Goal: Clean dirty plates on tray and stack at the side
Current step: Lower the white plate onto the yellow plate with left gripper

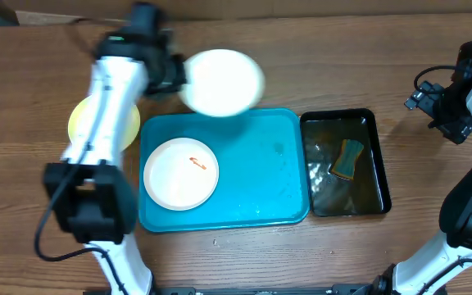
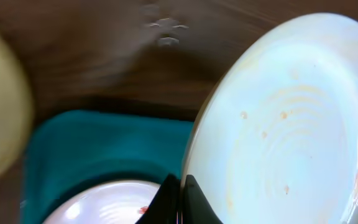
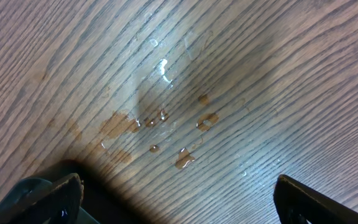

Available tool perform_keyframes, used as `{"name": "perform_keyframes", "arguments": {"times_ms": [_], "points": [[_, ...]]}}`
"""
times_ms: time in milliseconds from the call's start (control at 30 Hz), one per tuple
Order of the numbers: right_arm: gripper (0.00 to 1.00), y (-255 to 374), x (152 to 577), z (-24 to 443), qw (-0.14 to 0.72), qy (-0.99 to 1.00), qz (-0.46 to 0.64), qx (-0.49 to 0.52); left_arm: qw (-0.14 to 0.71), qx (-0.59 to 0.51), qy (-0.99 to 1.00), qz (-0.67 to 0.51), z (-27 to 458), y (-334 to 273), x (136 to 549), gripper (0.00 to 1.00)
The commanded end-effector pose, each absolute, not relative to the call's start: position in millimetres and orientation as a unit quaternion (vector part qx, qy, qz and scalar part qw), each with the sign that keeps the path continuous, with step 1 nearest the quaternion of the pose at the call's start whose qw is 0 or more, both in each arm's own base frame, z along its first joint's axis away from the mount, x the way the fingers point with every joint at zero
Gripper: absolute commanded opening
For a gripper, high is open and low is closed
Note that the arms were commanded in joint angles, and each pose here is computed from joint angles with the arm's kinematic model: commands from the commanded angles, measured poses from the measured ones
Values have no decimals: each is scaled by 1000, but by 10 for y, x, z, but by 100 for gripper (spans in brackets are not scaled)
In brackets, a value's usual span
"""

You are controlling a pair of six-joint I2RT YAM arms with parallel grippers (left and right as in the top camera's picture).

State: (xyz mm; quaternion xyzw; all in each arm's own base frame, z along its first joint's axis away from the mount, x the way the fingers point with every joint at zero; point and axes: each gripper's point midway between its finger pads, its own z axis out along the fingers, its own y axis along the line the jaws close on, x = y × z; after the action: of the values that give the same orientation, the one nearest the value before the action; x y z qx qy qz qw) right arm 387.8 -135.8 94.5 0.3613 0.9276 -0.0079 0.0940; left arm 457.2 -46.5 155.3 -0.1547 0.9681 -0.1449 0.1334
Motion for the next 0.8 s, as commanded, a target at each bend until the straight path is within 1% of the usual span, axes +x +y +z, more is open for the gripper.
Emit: {"name": "perform_keyframes", "arguments": {"times_ms": [0,67,133,300,500,733,767], "points": [[100,-1378,3928,1043,109,925,-10,364,124,-245,948,-160,1625,217,4476,4],[100,-1378,3928,1043,109,925,-10,364,113,-306,935,-139,1541,749,4323,4],[100,-1378,3928,1043,109,925,-10,364,106,-351,922,-123,1466,1130,4183,4],[100,-1378,3928,1043,109,925,-10,364,87,-434,892,-92,1225,1735,3844,4],[100,-1378,3928,1043,109,925,-10,364,86,-459,883,-43,941,2046,3675,4],[100,-1378,3928,1043,109,925,-10,364,106,-439,892,-30,892,2102,3753,4],[100,-1378,3928,1043,109,925,-10,364,107,-438,892,-30,892,2101,3755,8]]}}
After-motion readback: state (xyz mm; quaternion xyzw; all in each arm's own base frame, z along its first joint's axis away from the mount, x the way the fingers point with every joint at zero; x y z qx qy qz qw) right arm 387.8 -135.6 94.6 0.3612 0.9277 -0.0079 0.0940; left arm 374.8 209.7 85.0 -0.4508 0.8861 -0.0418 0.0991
